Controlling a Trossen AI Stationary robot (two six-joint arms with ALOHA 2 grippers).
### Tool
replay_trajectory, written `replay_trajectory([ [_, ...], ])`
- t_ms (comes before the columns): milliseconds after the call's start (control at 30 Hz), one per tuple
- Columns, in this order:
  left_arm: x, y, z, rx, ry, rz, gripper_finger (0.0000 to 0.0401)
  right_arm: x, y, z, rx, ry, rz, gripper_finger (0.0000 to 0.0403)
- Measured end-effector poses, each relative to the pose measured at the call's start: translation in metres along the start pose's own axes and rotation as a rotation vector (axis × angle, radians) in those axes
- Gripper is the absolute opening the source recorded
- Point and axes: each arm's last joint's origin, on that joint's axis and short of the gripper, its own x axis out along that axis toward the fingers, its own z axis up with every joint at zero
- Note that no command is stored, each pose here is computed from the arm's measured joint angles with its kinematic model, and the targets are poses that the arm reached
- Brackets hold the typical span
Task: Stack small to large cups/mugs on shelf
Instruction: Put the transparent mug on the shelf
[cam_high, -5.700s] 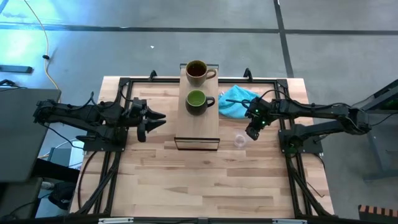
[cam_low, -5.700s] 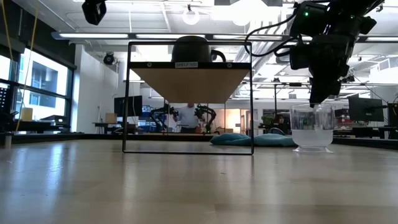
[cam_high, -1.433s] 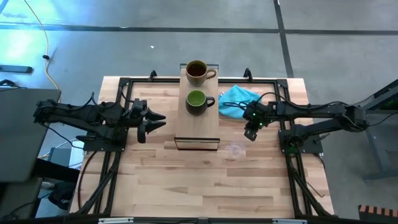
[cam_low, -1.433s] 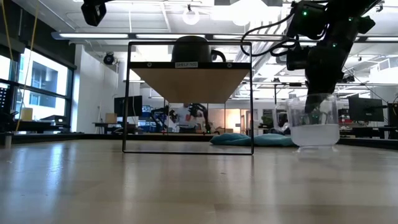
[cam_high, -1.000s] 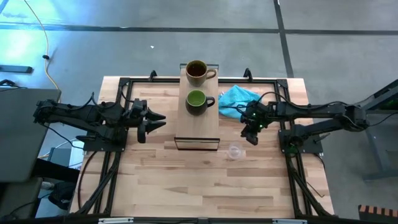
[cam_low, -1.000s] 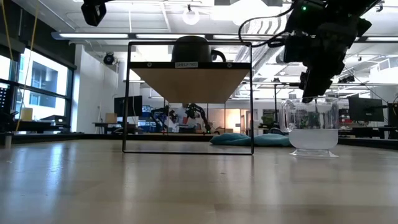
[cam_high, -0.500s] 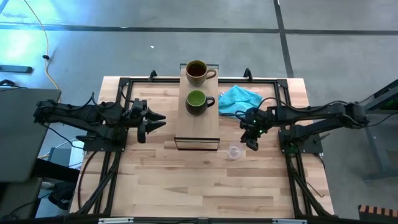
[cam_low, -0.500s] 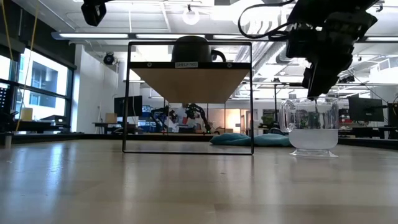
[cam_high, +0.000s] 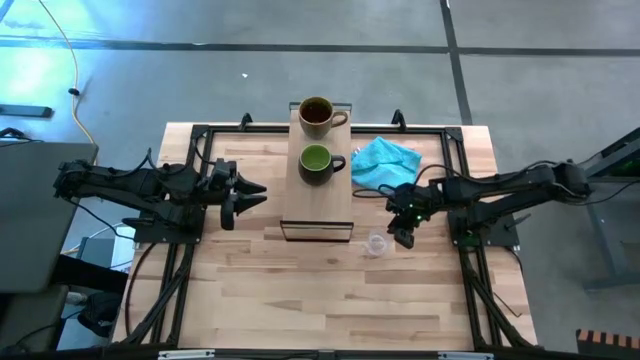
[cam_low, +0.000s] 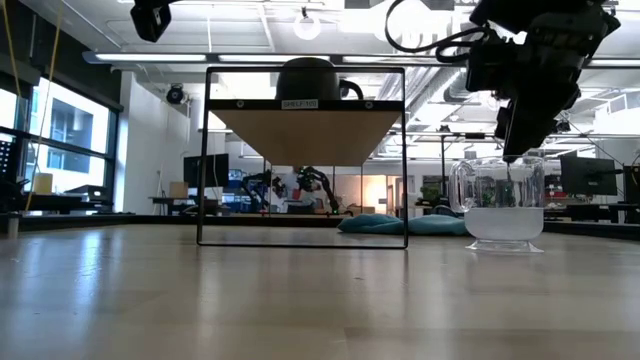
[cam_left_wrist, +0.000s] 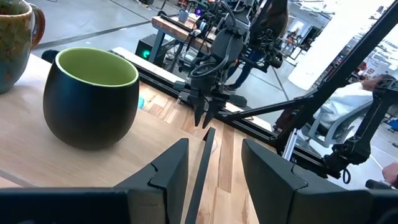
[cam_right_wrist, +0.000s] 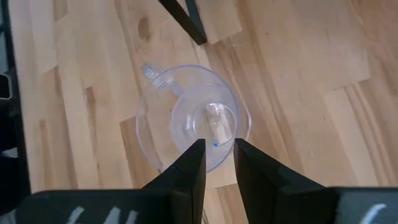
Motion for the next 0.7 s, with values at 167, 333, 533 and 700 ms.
replay_trajectory([
  [167, 0.0000, -0.0003, -0.0001, -0.001, 0.005, -0.010, 0.0138, 0.0009, 0.0034, -0.0018, 0.017, -0.007, -0.025, 0.0075],
  [333, 0.0000, -0.0004, -0.0002, -0.005, 0.006, -0.013, 0.0138, 0.0014, 0.0031, -0.0015, 0.046, -0.018, -0.048, 0.0075],
  [533, 0.0000, -0.0004, -0.0002, -0.005, 0.007, -0.012, 0.0138, 0.0014, 0.0029, -0.0015, 0.048, -0.021, -0.053, 0.0075],
  [700, 0.0000, -0.0003, -0.0002, 0.000, 0.007, -0.012, 0.0138, 0.0074, 0.0018, -0.0014, 0.051, 0.002, -0.063, 0.0075],
])
